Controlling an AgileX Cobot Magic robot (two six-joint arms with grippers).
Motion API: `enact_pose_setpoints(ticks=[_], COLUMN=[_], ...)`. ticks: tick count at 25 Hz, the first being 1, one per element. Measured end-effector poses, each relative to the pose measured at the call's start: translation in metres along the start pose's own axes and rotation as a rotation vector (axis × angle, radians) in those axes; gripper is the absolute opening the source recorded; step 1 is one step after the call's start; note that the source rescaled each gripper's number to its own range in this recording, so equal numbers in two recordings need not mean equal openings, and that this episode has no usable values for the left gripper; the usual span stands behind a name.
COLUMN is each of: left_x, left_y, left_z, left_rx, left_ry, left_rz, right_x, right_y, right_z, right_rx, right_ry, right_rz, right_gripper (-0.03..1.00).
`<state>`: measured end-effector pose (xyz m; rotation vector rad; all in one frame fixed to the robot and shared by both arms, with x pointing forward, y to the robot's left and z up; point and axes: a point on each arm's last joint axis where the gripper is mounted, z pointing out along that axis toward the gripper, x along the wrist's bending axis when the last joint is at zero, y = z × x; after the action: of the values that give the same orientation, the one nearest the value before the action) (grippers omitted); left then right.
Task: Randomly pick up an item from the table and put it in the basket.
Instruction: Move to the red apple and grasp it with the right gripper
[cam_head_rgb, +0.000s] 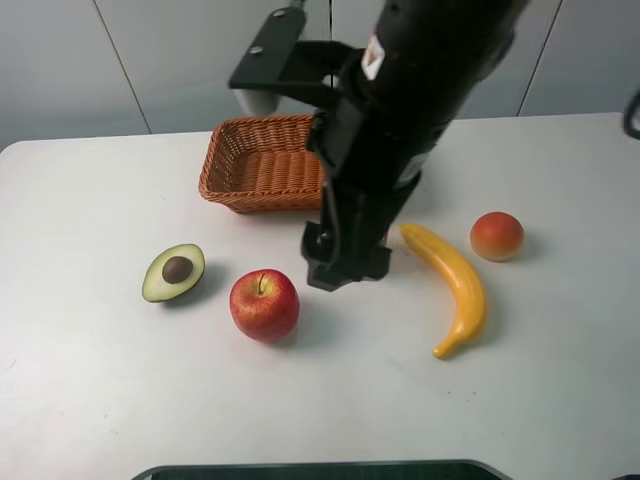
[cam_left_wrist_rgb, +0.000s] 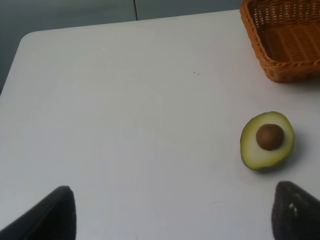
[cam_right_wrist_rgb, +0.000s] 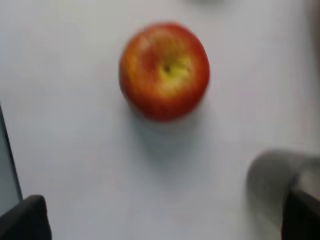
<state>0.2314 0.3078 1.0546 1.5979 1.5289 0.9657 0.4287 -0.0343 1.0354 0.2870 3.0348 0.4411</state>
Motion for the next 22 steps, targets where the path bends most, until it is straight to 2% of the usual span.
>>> enact_pose_setpoints(ticks=[5, 8, 14, 22], left_x=[0.0, 0.0, 0.0, 0.0], left_y=[0.0, 0.0, 0.0, 0.0], left_z=[0.0, 0.0, 0.0, 0.0], left_rx=[0.0, 0.0, 0.0, -0.001], left_ry=[0.0, 0.0, 0.0, 0.0], left_rz=[0.0, 0.0, 0.0, 0.0], right_x=[0.001, -0.004, -0.009, -0.012], right_y=[0.043, 0.057, 0.059, 0.055], right_z=[0.031, 0.053, 0.096, 0.127], right_rx=[-0.008, 0.011, 0.085, 0.119], right_ry=[0.036, 0.049, 0.085, 0.095], right_rz=[-0.111, -0.137, -0.144, -0.133], right_gripper=[1.0, 1.0, 1.0, 1.0])
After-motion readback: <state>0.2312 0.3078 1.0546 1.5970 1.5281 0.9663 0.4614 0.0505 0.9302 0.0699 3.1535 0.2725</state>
